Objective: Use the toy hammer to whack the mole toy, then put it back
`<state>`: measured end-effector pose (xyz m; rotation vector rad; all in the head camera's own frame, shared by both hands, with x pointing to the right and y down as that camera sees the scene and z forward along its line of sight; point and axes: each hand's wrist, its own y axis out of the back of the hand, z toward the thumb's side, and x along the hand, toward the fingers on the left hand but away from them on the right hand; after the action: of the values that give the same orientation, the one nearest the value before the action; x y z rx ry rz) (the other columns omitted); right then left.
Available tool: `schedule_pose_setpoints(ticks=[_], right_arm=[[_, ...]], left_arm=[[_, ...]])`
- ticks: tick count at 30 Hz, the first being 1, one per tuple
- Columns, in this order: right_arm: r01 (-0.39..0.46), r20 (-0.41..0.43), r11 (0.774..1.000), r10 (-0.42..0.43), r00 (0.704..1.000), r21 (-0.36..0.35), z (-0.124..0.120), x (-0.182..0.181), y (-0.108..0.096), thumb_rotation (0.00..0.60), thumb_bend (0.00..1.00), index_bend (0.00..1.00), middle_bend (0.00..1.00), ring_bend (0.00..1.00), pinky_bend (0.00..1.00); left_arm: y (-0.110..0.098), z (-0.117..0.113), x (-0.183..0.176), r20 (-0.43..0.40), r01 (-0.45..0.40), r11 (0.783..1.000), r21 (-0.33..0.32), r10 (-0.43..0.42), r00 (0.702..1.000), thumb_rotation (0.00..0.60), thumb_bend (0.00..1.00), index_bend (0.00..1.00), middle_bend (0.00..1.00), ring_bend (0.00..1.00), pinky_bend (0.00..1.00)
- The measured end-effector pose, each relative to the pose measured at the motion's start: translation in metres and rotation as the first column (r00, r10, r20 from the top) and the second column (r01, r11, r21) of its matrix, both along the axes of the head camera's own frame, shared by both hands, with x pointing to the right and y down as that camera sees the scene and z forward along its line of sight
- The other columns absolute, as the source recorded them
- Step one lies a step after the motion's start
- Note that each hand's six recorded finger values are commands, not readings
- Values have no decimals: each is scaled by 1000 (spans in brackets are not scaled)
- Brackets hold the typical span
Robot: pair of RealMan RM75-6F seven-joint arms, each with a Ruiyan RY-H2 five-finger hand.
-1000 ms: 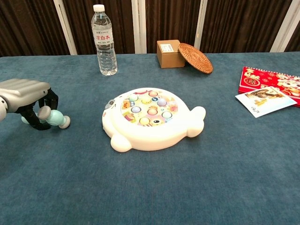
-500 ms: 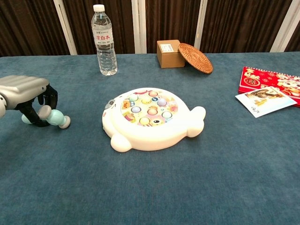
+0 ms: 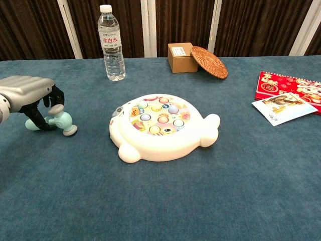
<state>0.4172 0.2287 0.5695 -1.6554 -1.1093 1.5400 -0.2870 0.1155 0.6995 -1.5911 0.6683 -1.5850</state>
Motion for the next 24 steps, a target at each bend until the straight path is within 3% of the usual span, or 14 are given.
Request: schedule_pose_setpoints(ticks=[9, 15, 18, 24], right_arm=[[2, -1, 1000, -2, 1000, 0, 0, 0, 0, 600, 214, 0, 0, 0, 0], [3, -2, 1000, -3, 1000, -1, 0, 0, 1, 600, 214, 0, 0, 0, 0], [4, -4, 1000, -4, 1000, -1, 0, 0, 1, 600, 214, 0, 0, 0, 0], [15, -9, 1000, -15, 1000, -5, 0, -1, 1, 600, 214, 0, 0, 0, 0]], left_arm=[[-1, -2, -4, 3, 10, 1000, -1, -10, 1000, 600, 319, 486, 431, 337, 441], [-1, -5, -9, 5, 16, 1000, -3, -16, 1000, 600, 136, 441, 379, 305, 407], [0, -9, -12, 5, 26, 1000, 6, -26, 1000, 600, 110, 385, 315, 261, 364], [5, -28, -22, -34, 54, 998, 32, -53, 998, 600, 82, 159, 75, 61, 157]])
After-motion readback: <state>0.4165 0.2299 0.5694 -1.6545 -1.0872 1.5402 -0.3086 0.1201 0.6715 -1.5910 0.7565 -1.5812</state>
